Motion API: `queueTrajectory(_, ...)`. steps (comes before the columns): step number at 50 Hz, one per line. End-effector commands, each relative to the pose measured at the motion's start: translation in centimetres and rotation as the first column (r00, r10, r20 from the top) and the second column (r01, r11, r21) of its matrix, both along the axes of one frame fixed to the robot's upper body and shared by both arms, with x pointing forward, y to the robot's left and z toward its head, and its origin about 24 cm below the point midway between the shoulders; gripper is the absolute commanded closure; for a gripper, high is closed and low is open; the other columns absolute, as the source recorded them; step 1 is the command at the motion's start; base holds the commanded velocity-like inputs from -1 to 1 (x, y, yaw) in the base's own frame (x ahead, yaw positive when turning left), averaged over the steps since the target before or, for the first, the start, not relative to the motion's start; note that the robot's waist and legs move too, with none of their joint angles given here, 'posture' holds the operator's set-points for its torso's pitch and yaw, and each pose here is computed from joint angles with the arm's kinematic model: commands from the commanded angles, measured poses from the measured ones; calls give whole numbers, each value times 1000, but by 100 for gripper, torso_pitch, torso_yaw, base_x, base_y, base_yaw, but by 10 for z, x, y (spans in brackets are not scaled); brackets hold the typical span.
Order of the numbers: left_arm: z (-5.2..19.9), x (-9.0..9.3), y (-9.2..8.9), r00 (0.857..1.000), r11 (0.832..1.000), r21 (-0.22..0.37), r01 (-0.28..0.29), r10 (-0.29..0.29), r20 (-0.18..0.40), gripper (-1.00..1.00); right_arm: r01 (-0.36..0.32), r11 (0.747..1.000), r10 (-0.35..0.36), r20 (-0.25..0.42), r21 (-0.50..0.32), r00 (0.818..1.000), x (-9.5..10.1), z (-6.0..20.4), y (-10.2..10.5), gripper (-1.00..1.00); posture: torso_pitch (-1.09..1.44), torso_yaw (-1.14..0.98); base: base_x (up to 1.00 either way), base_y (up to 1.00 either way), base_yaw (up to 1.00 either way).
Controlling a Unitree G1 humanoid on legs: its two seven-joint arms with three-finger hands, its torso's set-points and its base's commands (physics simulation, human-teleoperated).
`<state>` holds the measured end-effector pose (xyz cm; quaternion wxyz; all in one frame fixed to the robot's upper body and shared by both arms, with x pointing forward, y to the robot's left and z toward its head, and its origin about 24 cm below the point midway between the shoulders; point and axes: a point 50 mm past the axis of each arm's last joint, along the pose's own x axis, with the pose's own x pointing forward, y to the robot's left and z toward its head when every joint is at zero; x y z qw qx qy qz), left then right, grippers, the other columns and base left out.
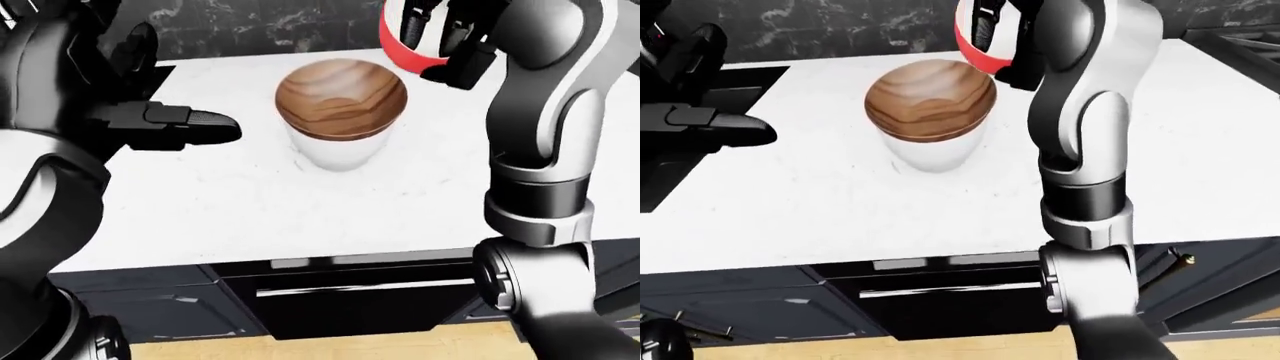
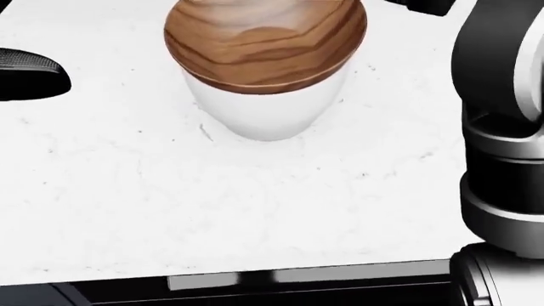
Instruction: Stack the bowls from largest to smallest.
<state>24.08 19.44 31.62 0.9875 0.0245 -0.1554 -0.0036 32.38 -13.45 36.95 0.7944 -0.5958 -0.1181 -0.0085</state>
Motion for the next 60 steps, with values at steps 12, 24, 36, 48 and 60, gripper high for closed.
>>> queueTrajectory(12, 18, -10, 2, 995, 1000, -13, -3, 5, 96, -100, -32, 999, 31, 188, 2, 982, -19, 39, 15, 100, 0, 0, 0, 0, 0)
queueTrajectory(24, 17, -11, 2, 995, 1000, 22, -14, 12, 98, -100, -123, 992, 127, 165, -35, 978, -17, 37, 40, 100, 0, 0, 0, 0, 0)
queueTrajectory(36, 25, -17, 5, 985, 1000, 27, -6, 1, 172, -100, -191, 979, 198, 114, -67, 974, -14, 26, 59, 100, 0, 0, 0, 0, 0)
queueTrajectory(48, 21, -14, 5, 992, 1000, 30, -11, 7, 129, -100, -219, 973, 226, 105, -75, 968, -12, 23, 71, 100, -12, 0, 0, 0, 0)
queueTrajectory(60, 18, -13, 9, 990, 1000, 22, -17, 14, 143, -100, -259, 957, 267, 53, -134, 962, 0, 7, 89, 100, -16, 0, 0, 0, 0)
